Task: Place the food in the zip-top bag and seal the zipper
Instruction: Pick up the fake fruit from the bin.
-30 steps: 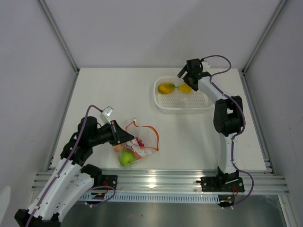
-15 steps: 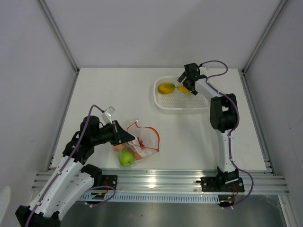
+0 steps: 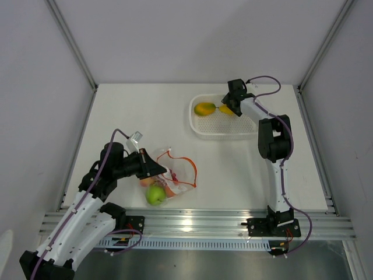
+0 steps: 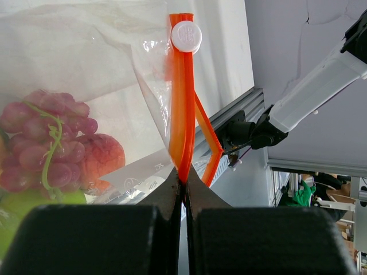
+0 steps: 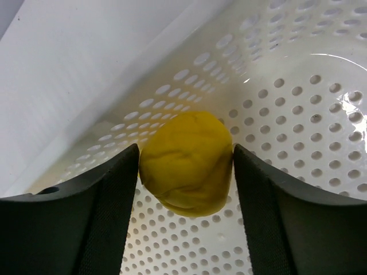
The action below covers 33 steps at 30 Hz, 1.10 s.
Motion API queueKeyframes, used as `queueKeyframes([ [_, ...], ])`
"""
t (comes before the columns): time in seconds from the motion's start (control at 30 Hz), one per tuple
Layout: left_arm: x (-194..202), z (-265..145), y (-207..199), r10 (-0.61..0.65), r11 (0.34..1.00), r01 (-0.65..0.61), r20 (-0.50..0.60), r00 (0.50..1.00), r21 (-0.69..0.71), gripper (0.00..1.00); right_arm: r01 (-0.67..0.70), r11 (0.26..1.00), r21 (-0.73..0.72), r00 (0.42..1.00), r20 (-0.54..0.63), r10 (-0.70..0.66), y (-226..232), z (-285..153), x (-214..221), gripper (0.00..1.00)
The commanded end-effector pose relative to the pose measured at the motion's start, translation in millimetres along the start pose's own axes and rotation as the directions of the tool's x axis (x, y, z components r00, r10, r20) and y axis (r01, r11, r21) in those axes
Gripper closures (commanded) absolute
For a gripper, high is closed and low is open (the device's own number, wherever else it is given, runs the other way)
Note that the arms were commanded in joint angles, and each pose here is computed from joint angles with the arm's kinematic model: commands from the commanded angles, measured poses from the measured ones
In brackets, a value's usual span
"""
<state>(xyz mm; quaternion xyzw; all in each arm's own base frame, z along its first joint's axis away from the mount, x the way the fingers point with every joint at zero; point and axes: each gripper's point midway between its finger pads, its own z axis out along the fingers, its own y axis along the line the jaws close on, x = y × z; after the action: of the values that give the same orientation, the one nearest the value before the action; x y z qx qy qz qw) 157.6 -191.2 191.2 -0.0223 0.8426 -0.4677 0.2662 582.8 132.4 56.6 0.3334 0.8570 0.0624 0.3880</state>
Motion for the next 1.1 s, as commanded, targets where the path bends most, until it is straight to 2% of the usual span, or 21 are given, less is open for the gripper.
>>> queueKeyframes([
  [0.0, -3.3, 0.2, -1.6, 0.034, 0.999, -0.035, 0.014, 0.999, 0.021, 0.99, -0.011, 1.000, 0.000, 0.998, 0.056, 0.011, 2.7, 3.0, -16.6, 0.34],
  [0.07, -3.6, -0.4, -2.2, 0.036, 0.999, -0.037, 0.017, 0.999, 0.022, 0.99, -0.003, 1.000, -0.008, 0.998, 0.056, 0.004, 1.0, 4.1, -15.9, 0.44],
  [0.2, -3.0, -1.5, -2.8, 0.036, 0.999, -0.037, 0.018, 0.999, 0.024, 0.99, 0.016, 1.000, -0.016, 0.997, 0.071, -0.015, 1.2, -0.6, -20.2, 0.51],
  [0.27, -3.1, -3.0, -3.8, 0.041, 0.999, -0.042, 0.022, 0.999, 0.026, 0.99, 0.029, 0.999, -0.024, 0.996, 0.079, -0.027, 3.5, -4.4, -23.5, 0.60],
  [0.37, -2.6, -4.1, -3.9, 0.040, 0.999, -0.040, 0.026, 0.999, 0.026, 0.99, 0.043, 0.998, -0.042, 0.996, 0.086, -0.039, 6.8, -17.2, -30.7, 0.64],
  [0.5, -1.5, -4.1, -4.1, 0.035, 0.999, -0.035, 0.024, 0.999, 0.030, 0.99, 0.052, 0.995, -0.083, 0.994, 0.099, -0.044, 12.9, -48.2, -42.8, 0.65],
  [0.67, -4.2, -4.1, -6.7, 0.039, 0.999, -0.040, 0.031, 0.999, 0.036, 0.99, 0.078, 0.977, -0.199, 0.992, 0.110, -0.057, 20.6, -109.2, -48.5, 0.66],
  [0.83, -6.6, -3.7, -9.7, 0.039, 0.998, -0.041, 0.031, 0.999, 0.043, 0.99, 0.188, 0.935, -0.300, 0.979, 0.137, -0.153, 33.3, -173.2, -35.5, 0.66],
  [1.07, -5.5, -3.9, -10.5, 0.032, 0.998, -0.033, 0.027, 0.999, 0.047, 0.99, 0.386, 0.796, -0.467, 0.921, 0.246, -0.303, 44.2, -281.6, -6.2, 0.71],
])
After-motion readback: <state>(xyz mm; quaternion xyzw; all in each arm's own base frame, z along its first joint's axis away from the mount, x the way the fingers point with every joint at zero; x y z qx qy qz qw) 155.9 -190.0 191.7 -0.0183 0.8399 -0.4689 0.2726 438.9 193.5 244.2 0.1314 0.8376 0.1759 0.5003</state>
